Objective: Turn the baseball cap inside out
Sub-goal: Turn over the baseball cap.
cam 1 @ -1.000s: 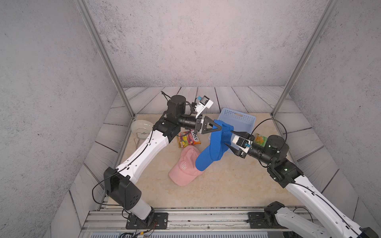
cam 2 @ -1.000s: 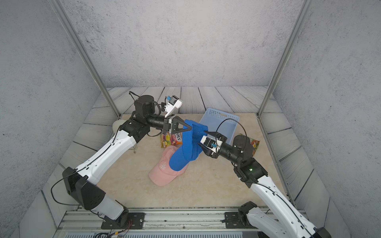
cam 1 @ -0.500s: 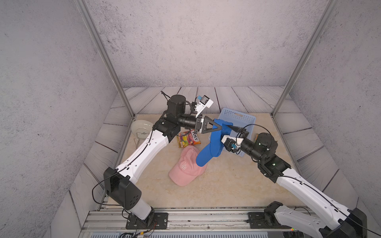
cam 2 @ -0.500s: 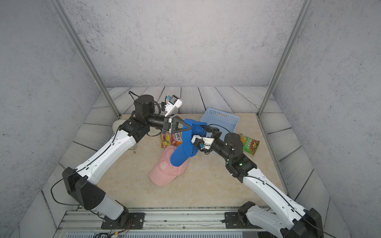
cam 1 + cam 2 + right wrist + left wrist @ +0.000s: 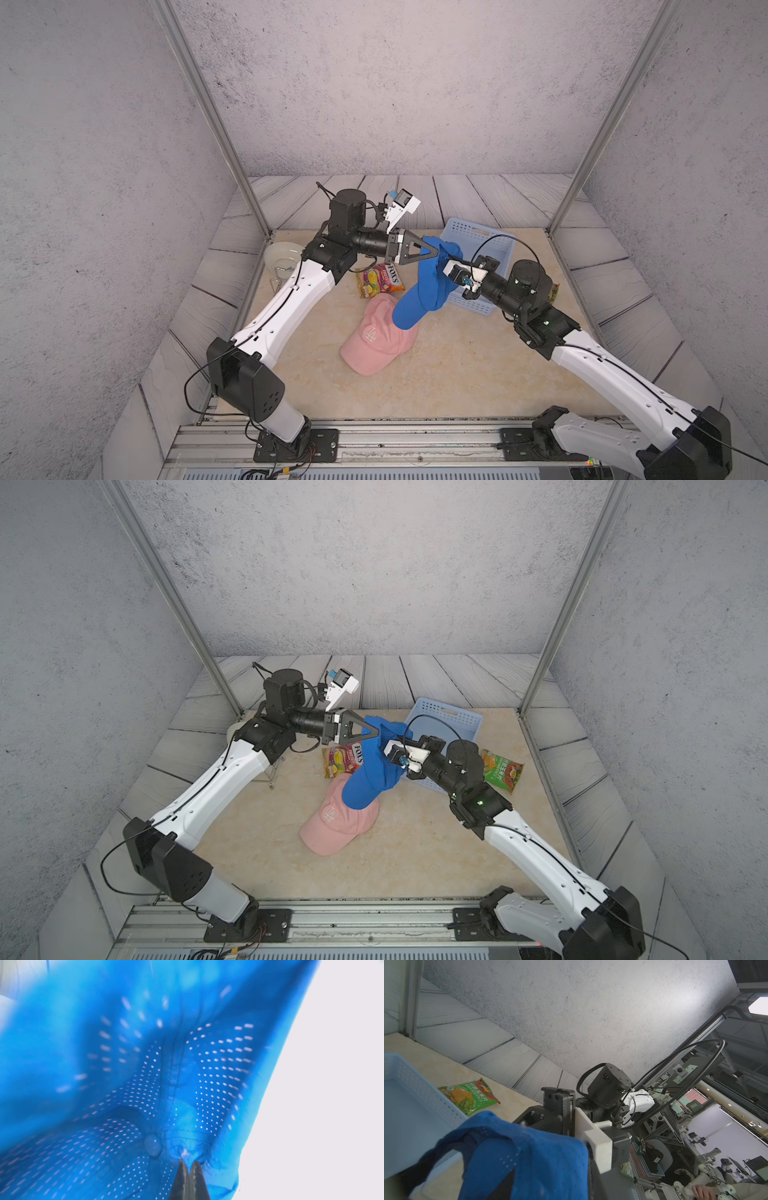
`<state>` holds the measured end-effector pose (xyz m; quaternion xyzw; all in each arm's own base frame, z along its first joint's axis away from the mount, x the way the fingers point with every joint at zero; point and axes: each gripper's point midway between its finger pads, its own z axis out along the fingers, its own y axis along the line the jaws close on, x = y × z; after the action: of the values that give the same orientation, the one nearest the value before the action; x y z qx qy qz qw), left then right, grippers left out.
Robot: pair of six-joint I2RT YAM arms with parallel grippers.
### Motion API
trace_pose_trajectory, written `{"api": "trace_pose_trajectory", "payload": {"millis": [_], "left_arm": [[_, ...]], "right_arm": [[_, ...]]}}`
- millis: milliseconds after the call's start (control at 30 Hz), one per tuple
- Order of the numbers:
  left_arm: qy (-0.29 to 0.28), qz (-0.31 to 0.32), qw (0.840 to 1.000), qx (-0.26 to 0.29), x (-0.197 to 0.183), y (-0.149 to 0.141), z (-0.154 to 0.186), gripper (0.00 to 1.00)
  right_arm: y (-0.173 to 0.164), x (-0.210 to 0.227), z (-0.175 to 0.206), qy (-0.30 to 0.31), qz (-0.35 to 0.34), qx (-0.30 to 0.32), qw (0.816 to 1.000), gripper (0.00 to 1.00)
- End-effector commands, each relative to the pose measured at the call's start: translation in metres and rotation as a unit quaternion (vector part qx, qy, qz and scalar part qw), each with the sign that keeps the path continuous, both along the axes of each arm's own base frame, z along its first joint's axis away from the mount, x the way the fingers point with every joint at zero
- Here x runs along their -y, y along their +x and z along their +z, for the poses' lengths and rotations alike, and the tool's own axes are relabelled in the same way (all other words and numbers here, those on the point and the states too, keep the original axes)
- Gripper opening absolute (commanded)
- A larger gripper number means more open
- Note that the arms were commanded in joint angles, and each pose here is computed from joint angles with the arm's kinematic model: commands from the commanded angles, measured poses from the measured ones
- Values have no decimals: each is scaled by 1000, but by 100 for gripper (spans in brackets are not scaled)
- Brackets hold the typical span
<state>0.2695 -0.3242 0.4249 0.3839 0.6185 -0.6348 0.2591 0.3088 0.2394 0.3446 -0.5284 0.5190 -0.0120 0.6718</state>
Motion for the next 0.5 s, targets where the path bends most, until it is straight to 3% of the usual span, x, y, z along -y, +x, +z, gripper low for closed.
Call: {"api": "trace_pose_trajectory", "payload": {"millis": [0,167,333,467], "left_arm": [[8,52,998,20,-24,25,-5,0],[37,124,992,-8,-49,75,-44,0],[73,166,983,-38,-58,114,-95,5],[78,164,981,-73,-52,129,-120,26]], "right_arm": [[-29,2,-6,-7,35,-88,995,0],[-65,1,-12,9,80,-203,976,0],[-93,-7,6,68,132,-284,947,0],[-99,-16,26,137,162,-313,926,0]]}}
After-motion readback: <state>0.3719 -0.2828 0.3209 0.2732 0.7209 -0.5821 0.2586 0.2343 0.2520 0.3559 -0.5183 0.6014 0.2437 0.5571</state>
